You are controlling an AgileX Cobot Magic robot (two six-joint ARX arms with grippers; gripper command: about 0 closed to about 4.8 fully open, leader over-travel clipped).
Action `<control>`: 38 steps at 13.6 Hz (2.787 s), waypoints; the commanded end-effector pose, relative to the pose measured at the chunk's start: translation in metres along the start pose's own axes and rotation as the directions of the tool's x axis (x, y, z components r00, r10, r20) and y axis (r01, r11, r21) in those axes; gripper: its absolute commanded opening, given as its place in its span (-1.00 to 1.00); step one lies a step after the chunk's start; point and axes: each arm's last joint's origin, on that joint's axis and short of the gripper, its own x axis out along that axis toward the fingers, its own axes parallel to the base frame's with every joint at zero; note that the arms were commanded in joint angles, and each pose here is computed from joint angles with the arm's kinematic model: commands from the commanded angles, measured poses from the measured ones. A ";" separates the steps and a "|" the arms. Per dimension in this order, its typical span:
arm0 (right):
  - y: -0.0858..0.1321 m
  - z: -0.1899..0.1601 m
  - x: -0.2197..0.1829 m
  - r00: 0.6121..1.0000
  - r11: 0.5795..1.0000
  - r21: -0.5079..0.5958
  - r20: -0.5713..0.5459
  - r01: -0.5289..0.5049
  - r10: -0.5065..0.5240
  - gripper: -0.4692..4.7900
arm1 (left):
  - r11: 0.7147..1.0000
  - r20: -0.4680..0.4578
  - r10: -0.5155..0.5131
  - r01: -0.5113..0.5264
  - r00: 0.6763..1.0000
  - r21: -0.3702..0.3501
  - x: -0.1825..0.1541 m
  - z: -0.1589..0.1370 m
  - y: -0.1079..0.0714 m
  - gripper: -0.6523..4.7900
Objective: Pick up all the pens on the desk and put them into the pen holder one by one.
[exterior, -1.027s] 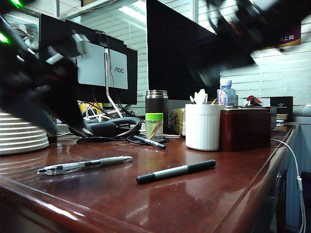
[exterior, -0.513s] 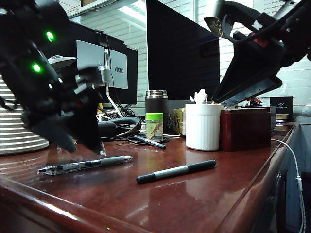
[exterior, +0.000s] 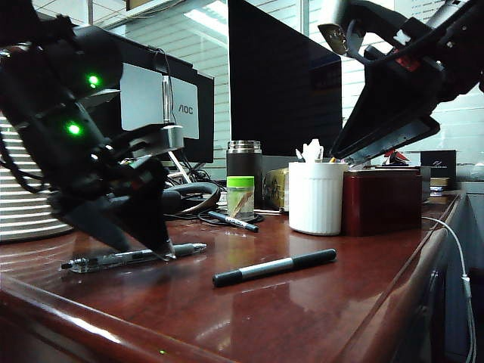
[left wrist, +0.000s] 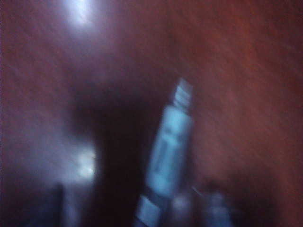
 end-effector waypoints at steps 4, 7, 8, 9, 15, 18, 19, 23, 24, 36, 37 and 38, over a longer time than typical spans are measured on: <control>0.000 0.003 -0.002 1.000 1.000 -0.015 0.017 0.009 -0.008 0.05 | 0.997 -0.042 -0.051 0.048 0.998 -0.064 0.009 -0.006 -0.001 -0.78; -0.001 0.008 -0.004 0.998 0.999 -0.042 0.065 0.030 -0.027 0.05 | 0.974 0.198 -0.211 0.224 0.957 -0.046 -0.008 0.040 -0.001 -0.78; -0.001 0.012 -0.006 0.994 0.997 -0.063 0.102 0.048 -0.041 0.05 | 0.961 0.319 -0.253 0.276 0.913 -0.029 -0.017 0.059 0.000 -0.78; -0.002 0.016 -0.008 0.988 0.994 -0.084 0.144 0.070 -0.057 0.05 | 0.949 0.452 -0.286 0.316 0.845 0.009 -0.026 0.078 0.000 -0.78; -0.001 0.033 -0.034 0.904 0.938 -0.040 0.284 0.344 -0.320 0.05 | 0.968 0.921 -0.157 0.241 0.356 0.071 -0.039 0.124 0.011 -0.78; 0.002 0.045 -0.055 0.796 0.878 0.032 0.407 0.478 -0.449 0.05 | 0.922 0.948 -0.175 0.382 0.264 0.064 0.004 0.130 0.013 -0.78; 0.005 0.048 -0.062 0.762 0.868 0.071 0.447 0.492 -0.468 0.05 | 0.917 0.948 -0.194 0.391 0.254 0.083 0.017 0.141 0.008 -0.78; 0.010 0.047 -0.077 0.692 0.800 0.130 0.433 0.586 -0.577 0.05 | 0.900 0.940 -0.246 0.415 0.237 0.131 0.054 0.177 -0.003 -0.78; 0.010 0.046 -0.078 0.678 0.782 0.143 0.422 0.606 -0.602 0.05 | 0.898 0.936 -0.247 0.422 0.251 0.124 0.063 0.178 -0.004 -0.78; 0.008 0.042 -0.079 0.671 0.761 0.159 0.385 0.629 -0.634 0.05 | 0.892 0.911 -0.326 0.401 0.252 0.208 0.096 0.163 -0.002 0.05; 0.008 0.042 -0.079 0.669 0.760 0.160 0.384 0.630 -0.636 0.05 | 0.883 0.913 -0.357 0.392 0.200 0.259 0.080 0.169 -0.003 0.08; 0.008 0.042 -0.079 0.669 0.760 0.160 0.385 0.630 -0.636 0.05 | 0.856 0.883 -0.422 0.412 0.206 0.313 0.058 0.176 0.001 0.20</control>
